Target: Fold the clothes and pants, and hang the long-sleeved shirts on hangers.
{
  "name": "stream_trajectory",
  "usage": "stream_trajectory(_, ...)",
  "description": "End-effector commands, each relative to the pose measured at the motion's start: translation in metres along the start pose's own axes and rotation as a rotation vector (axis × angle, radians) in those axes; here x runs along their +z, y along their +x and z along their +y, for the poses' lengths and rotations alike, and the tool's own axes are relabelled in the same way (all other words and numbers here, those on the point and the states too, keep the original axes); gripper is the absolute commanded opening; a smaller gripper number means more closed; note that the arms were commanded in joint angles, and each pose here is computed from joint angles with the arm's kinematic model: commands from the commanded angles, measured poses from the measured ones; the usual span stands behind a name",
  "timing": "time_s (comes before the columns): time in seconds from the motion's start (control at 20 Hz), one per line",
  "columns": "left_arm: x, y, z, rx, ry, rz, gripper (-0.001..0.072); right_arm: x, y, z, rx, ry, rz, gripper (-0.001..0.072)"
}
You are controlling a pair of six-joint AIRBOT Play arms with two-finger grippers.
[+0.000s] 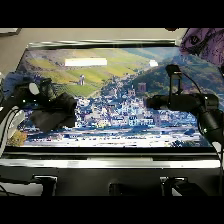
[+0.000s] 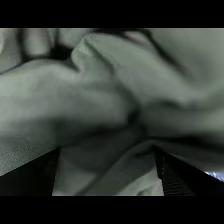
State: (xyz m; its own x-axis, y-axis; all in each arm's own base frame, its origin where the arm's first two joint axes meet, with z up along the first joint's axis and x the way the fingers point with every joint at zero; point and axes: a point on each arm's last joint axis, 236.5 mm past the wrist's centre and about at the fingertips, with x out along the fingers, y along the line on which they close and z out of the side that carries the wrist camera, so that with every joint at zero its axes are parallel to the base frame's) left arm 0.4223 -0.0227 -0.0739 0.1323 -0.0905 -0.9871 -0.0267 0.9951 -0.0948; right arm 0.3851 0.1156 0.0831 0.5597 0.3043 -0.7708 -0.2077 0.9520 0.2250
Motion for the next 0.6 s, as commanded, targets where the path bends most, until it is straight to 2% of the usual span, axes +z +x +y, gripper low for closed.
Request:
stream_trajectory(0.0, -0.009, 0.031, -0.009, -0.017, 0.004, 0.064, 0.0294, 0.0, 0.0, 0.001, 0.001, 0.0, -0.001, 0.0041)
stream_trajectory(0.05, -0.012, 0.029, -0.018, -0.039, 0.006, 0.073, 0.0027, 0.0, 0.0, 0.001, 0.001, 0.0, 0.0, 0.0041)
stream_trajectory(0.25, -0.013, -0.003, -0.104, -0.225, 0.047, 0.071, 0.0016, -0.011, -0.002, 0.001, 0.003, -0.002, 0.045, 0.0042)
stream_trajectory(0.45, -0.035, -0.063, -0.277, -0.549, 0.202, 0.02, 0.0016, -0.023, -0.019, -0.006, -0.038, -0.044, 0.084, 0.0044)
stream_trajectory(0.55, -0.057, -0.086, -0.358, -0.683, 0.246, -0.034, 0.0015, -0.03, -0.032, -0.016, -0.09, -0.082, 0.106, 0.0099)
